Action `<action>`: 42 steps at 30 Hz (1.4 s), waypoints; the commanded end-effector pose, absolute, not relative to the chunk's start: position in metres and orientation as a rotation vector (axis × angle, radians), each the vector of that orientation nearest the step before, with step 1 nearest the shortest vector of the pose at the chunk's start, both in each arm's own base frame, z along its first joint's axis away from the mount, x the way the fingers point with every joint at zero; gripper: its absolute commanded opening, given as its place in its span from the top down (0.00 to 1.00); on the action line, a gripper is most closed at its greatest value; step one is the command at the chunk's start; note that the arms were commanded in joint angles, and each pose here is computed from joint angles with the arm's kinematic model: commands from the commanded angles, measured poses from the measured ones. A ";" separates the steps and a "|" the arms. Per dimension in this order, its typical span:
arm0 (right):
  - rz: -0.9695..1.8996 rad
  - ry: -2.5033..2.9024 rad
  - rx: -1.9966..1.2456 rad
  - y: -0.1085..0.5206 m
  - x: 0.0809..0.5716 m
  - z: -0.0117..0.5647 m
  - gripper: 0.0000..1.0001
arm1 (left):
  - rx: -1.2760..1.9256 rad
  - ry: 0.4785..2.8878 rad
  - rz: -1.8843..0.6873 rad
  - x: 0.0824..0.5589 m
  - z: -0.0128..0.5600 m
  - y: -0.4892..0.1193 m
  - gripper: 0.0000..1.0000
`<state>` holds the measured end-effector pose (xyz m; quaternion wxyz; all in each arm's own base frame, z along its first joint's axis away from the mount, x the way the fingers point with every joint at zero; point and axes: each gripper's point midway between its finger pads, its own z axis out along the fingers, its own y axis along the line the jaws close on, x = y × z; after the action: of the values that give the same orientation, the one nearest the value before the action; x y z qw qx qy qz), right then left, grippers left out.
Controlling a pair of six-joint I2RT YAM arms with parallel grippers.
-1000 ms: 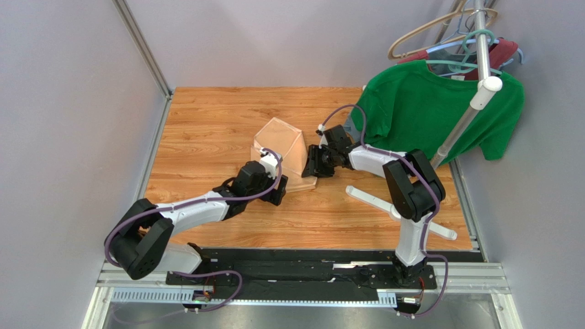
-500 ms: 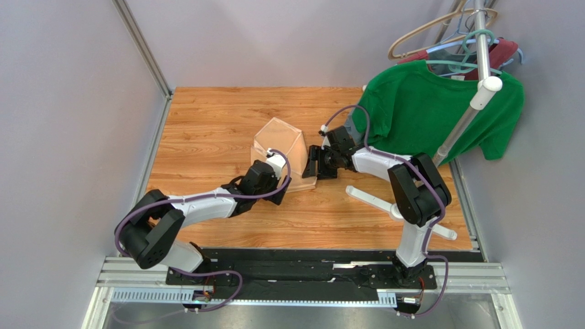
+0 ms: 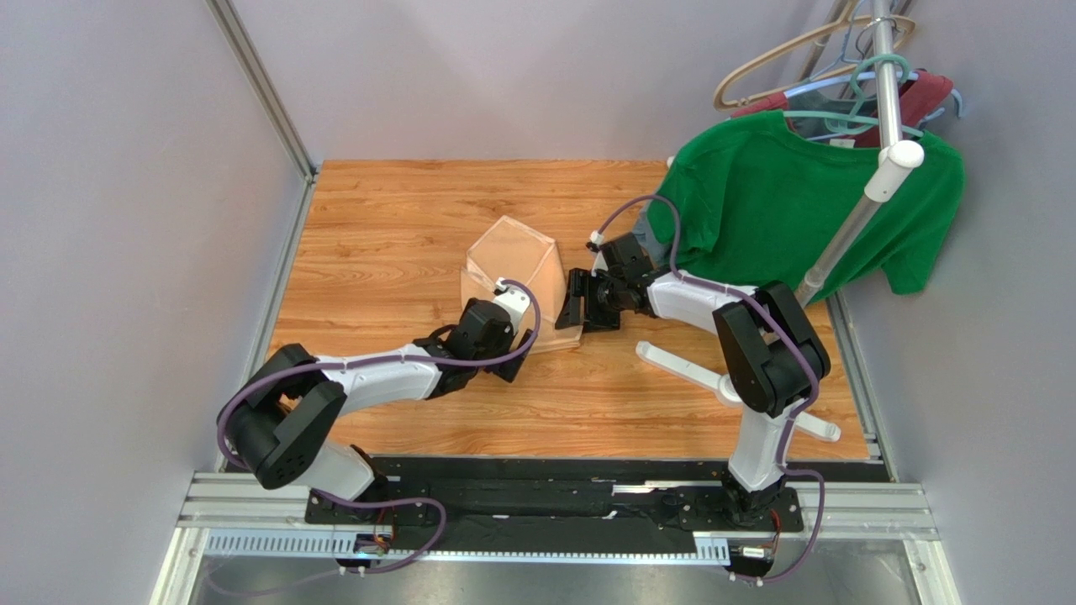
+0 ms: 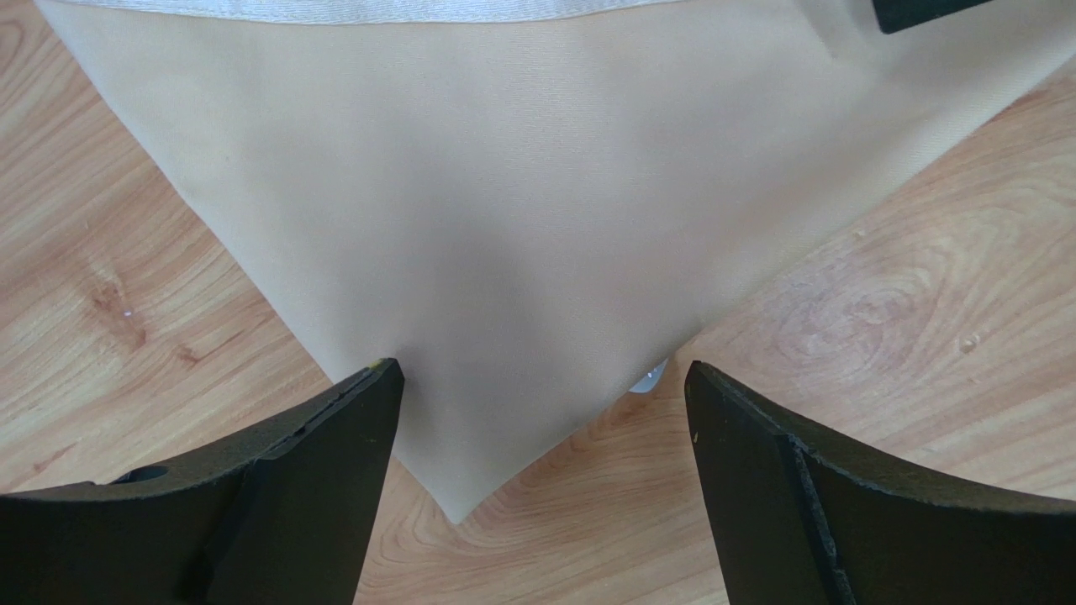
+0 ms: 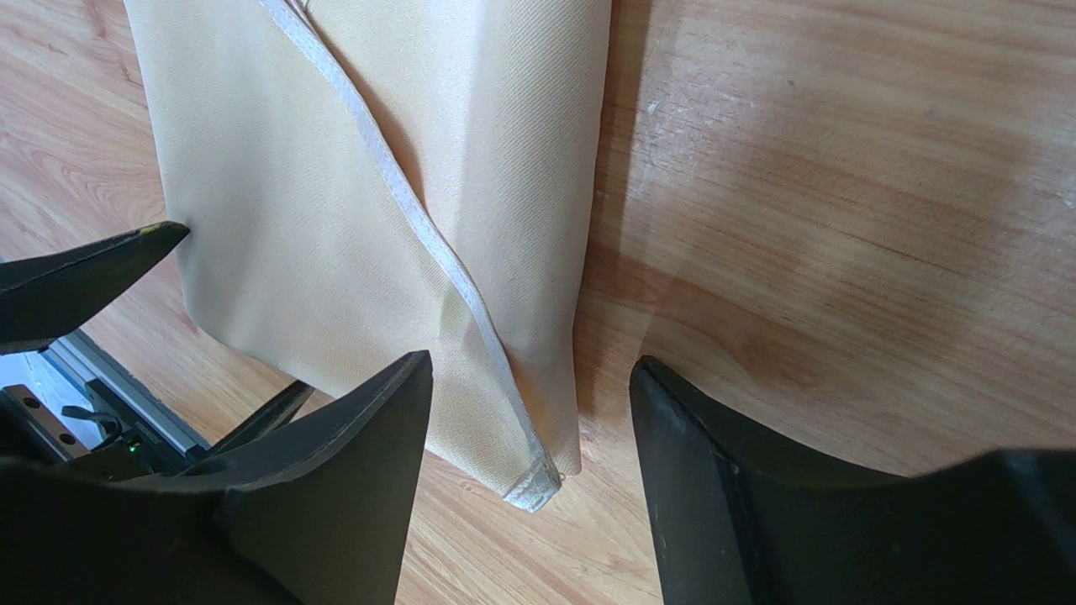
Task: Fold the napkin, place the utensils inside, and roll it up
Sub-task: Fold the napkin
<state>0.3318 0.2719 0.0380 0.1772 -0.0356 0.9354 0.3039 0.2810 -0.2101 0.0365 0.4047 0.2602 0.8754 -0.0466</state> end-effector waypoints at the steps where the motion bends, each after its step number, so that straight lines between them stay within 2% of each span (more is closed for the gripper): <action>1: 0.921 2.573 -0.110 0.278 0.337 0.058 0.37 | 0.627 2.192 -0.080 0.291 0.047 -0.212 0.08; 25: 0.972 2.577 -0.112 0.282 0.333 0.055 0.37 | 0.512 2.178 0.037 0.306 0.047 -0.201 0.07; 42: 1.051 2.640 0.002 0.282 0.311 0.038 0.37 | 0.725 2.026 -0.313 0.279 0.069 -0.253 0.07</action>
<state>0.3184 0.2842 0.0374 0.1575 -0.0144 0.9193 0.3604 0.2788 -0.2306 0.0548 0.4435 0.2713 0.8502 -0.0827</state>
